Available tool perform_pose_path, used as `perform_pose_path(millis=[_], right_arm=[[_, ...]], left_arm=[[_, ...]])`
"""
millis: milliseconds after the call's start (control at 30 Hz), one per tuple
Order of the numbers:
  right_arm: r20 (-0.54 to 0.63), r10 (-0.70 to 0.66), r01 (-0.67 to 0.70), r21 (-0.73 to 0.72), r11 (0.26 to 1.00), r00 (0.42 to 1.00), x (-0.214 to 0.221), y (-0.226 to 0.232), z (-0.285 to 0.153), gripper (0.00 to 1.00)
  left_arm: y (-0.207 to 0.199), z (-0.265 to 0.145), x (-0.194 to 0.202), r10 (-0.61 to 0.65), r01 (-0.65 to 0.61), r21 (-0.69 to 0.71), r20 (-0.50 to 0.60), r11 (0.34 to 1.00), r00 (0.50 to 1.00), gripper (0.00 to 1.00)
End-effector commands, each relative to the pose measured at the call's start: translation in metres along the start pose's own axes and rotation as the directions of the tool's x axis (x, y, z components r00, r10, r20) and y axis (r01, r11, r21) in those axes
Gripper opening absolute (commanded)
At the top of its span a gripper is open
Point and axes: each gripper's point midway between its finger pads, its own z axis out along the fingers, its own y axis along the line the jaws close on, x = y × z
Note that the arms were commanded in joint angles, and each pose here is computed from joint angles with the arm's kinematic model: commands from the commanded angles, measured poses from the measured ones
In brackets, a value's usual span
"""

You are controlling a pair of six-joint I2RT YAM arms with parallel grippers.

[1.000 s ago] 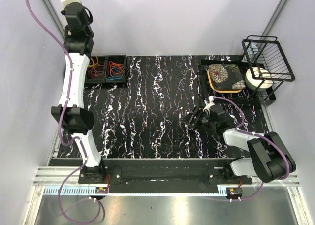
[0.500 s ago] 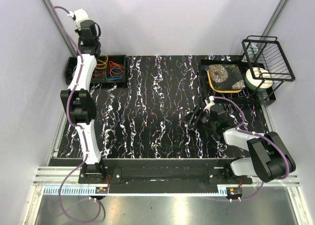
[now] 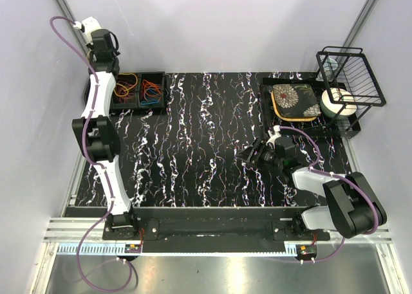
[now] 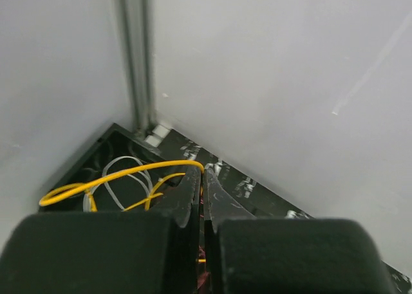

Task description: Untangle the cables

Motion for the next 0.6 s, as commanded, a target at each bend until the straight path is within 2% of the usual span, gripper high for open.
perform_pose_path(millis=[0, 233, 567], right_arm=[[0.028, -0.021, 0.022, -0.044, 0.999, 0.999, -0.012, 0.013, 0.001, 0.7], [0.029, -0.021, 0.022, -0.045, 0.999, 0.999, -0.012, 0.013, 0.001, 0.7], [0.03, -0.02, 0.021, -0.05, 0.999, 0.999, -0.013, 0.013, 0.0, 0.7]], left_arm=[[-0.03, -0.001, 0.006, -0.053, 0.055, 0.127, -0.019, 0.99, 0.998, 0.0], [-0.083, -0.01, 0.041, 0.001, 0.022, 0.279, -0.08, 0.96, 0.997, 0.0], [-0.111, -0.004, 0.084, 0.016, 0.068, 0.435, -0.187, 0.898, 0.982, 0.0]])
